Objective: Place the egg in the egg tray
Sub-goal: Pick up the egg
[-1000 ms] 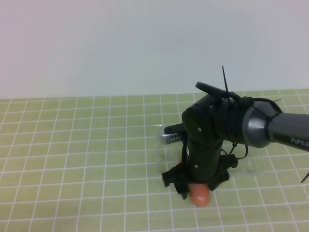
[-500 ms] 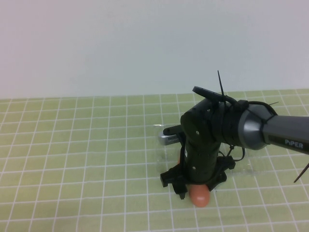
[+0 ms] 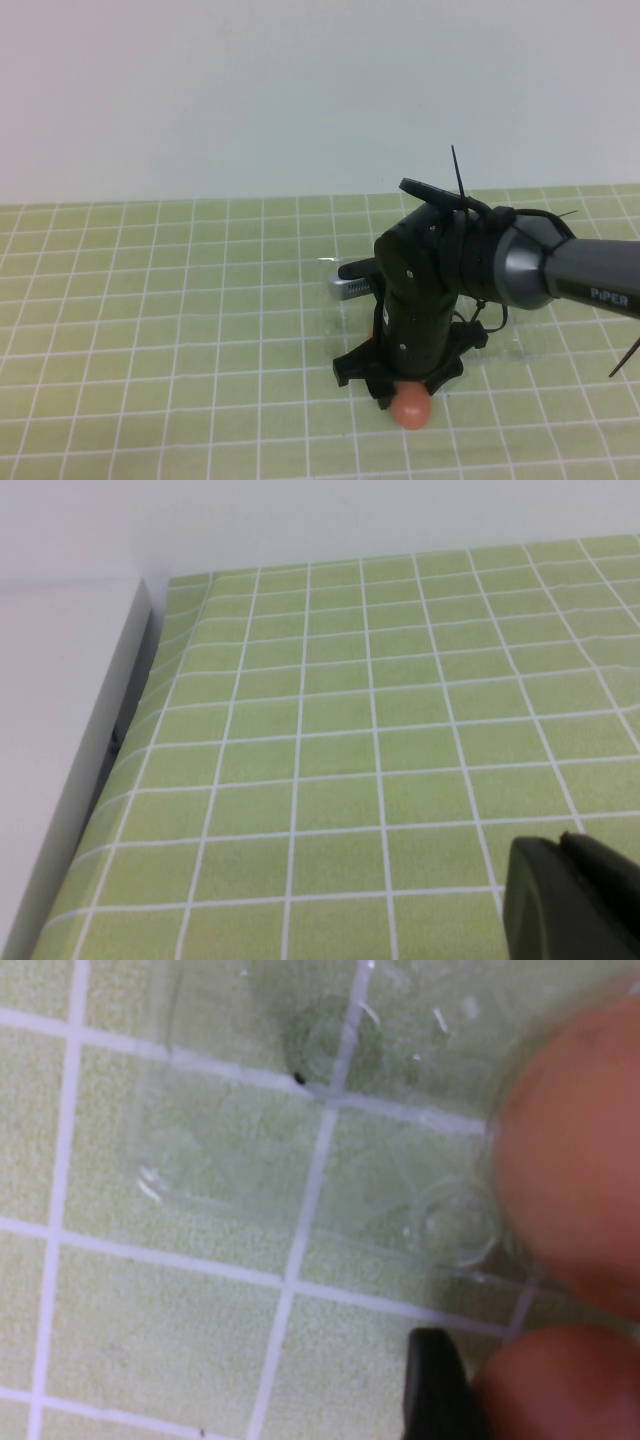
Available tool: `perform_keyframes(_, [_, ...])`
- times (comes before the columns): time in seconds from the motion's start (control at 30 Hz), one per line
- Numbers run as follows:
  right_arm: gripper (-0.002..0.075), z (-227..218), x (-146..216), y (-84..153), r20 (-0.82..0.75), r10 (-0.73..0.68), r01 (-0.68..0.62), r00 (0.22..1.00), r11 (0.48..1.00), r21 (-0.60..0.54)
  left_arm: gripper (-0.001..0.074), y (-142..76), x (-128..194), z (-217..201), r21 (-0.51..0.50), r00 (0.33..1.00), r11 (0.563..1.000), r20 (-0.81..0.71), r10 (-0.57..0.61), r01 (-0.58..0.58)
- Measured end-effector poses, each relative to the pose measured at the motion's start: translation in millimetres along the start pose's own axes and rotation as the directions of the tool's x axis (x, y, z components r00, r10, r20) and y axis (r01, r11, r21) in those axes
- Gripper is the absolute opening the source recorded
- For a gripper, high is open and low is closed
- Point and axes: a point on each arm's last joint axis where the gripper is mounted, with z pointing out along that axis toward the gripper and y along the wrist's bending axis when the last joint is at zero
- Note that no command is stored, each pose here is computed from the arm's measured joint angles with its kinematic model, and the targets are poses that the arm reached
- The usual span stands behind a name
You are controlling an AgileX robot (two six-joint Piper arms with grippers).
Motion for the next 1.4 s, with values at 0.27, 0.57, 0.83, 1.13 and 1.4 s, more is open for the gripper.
perform_keyframes(0.27, [0.0377, -9.3, 2.3, 4.5, 0.019, -0.116, 0.116, 0.993, 0.993, -0.007, -0.0002, 0.0, 0.0, 0.0, 0.0, 1.0, 1.0, 0.0, 0.0, 0.0])
perform_keyframes(0.57, [0.0377, -126.7, 16.8, 25.7, 0.448, -0.237, 0.281, 0.862, 0.959, -0.034, -0.0002, 0.0, 0.0, 0.0, 0.0, 1.0, 1.0, 0.0, 0.0, 0.0])
perform_keyframes(0.83, [0.0377, -145.7, 23.3, 21.6, 0.621, -0.212, 0.322, 0.755, 0.944, -0.069, -0.0002, 0.0, 0.0, 0.0, 0.0, 1.0, 1.0, 0.0, 0.0, 0.0])
perform_keyframes(1.13, [0.0377, -102.0, 37.2, 18.3, 0.723, -0.222, 0.433, 0.654, 0.894, -0.117, -0.0002, 0.0, 0.0, 0.0, 0.0, 1.0, 1.0, 0.0, 0.0, 0.0])
perform_keyframes(1.4, [0.0377, -83.0, 43.8, 2.1, 0.867, -0.08, 0.332, 0.491, 0.938, -0.101, -0.0002, 0.0, 0.0, 0.0, 0.0, 1.0, 1.0, 0.0, 0.0, 0.0])
